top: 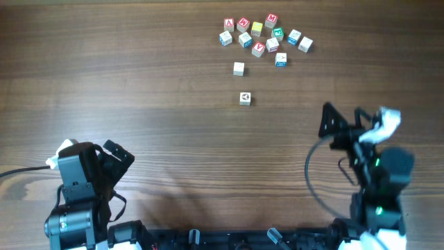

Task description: Form a tower

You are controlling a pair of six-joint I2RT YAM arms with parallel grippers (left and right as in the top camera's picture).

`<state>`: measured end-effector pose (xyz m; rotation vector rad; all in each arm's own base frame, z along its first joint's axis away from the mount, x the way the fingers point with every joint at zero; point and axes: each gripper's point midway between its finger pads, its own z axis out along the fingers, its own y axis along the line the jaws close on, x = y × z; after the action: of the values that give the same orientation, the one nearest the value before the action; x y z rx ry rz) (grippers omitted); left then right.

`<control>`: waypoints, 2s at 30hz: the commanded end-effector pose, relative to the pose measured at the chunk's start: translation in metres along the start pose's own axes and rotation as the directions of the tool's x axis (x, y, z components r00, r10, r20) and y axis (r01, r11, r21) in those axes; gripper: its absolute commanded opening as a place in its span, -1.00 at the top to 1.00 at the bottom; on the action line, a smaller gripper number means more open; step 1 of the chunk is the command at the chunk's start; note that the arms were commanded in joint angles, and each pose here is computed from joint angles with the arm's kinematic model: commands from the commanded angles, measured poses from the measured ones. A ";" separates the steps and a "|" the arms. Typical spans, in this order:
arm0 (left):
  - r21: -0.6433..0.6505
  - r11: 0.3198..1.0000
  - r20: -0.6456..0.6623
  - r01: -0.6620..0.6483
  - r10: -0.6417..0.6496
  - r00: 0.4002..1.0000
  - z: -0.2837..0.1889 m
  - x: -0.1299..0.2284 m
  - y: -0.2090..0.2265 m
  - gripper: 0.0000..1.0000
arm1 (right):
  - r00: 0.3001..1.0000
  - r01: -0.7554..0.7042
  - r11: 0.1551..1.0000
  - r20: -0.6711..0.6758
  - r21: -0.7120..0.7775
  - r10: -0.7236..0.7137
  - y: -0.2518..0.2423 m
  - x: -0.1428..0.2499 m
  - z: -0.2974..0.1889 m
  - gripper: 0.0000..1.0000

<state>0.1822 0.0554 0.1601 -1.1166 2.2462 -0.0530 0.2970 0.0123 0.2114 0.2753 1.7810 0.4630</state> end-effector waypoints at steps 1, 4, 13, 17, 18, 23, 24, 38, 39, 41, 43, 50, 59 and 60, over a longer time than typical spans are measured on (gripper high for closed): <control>0.002 1.000 -0.004 -0.002 0.002 1.000 0.001 0.001 0.001 -1.00 | 0.987 0.038 0.997 -0.153 -0.065 -0.048 0.018 -0.017 0.033 -0.99; 0.002 1.000 -0.004 -0.002 0.002 1.000 0.001 0.001 0.001 -1.00 | 0.948 0.002 0.998 -0.318 -0.067 -0.024 0.022 -0.016 0.059 -0.99; 0.002 1.000 -0.004 -0.003 0.003 1.000 0.001 0.001 0.001 -1.00 | 0.874 -0.054 0.980 -0.483 -0.190 -0.045 0.023 0.024 0.121 -0.99; 0.001 1.000 -0.004 -0.003 0.003 1.000 0.001 0.001 0.001 -1.00 | 0.878 0.083 0.985 -0.457 -0.148 -0.143 0.026 0.031 0.142 -0.99; 0.002 1.000 -0.004 -0.003 0.003 1.000 0.001 0.001 0.001 -1.00 | 0.878 0.132 0.985 -0.448 -0.113 -0.169 0.025 0.030 0.148 -1.00; 0.002 1.000 -0.005 -0.003 0.003 1.000 0.001 0.001 0.001 -1.00 | 0.824 0.390 0.920 -0.462 0.043 -0.328 0.021 0.053 0.185 -0.99; 0.002 1.000 -0.005 -0.003 0.003 1.000 0.001 0.001 0.001 -1.00 | 0.816 0.411 0.909 -0.473 0.068 -0.333 0.015 0.062 0.195 -0.99; 0.001 1.000 -0.004 -0.003 0.003 1.000 0.001 0.001 0.001 -1.00 | 0.747 0.350 0.935 -0.620 0.061 -0.240 -0.013 0.151 0.289 -0.70; 0.001 1.000 -0.004 -0.003 0.003 1.000 0.001 0.001 0.001 -1.00 | 0.751 0.353 0.933 -0.615 0.065 -0.241 -0.013 0.149 0.289 -0.65; 0.001 1.000 -0.004 -0.003 0.003 1.000 0.001 0.001 0.001 -1.00 | 0.763 0.353 0.933 -0.597 0.064 -0.247 -0.011 0.145 0.293 -0.58; 0.001 1.000 -0.004 -0.003 0.003 1.000 0.001 0.001 0.001 -1.00 | 0.774 0.350 0.935 -0.582 0.064 -0.249 -0.010 0.143 0.296 -0.46; 0.002 1.000 -0.004 -0.003 0.003 1.000 0.001 0.001 0.001 -1.00 | 0.781 0.347 0.932 -0.583 0.104 -0.225 -0.023 0.156 0.302 -0.15; 0.001 1.000 -0.004 -0.003 0.003 1.000 0.001 0.001 0.001 -1.00 | 0.781 0.340 0.931 -0.592 0.136 -0.199 -0.017 0.142 0.304 0.50; 0.001 1.000 -0.004 -0.003 0.003 1.000 0.001 0.001 0.001 -1.00 | 0.778 0.343 0.930 -0.595 0.130 -0.204 -0.011 0.137 0.304 0.53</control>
<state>0.1821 0.0553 0.1598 -1.1166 2.2474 -0.0524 0.5454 0.1059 0.0117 0.0098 2.4472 0.1264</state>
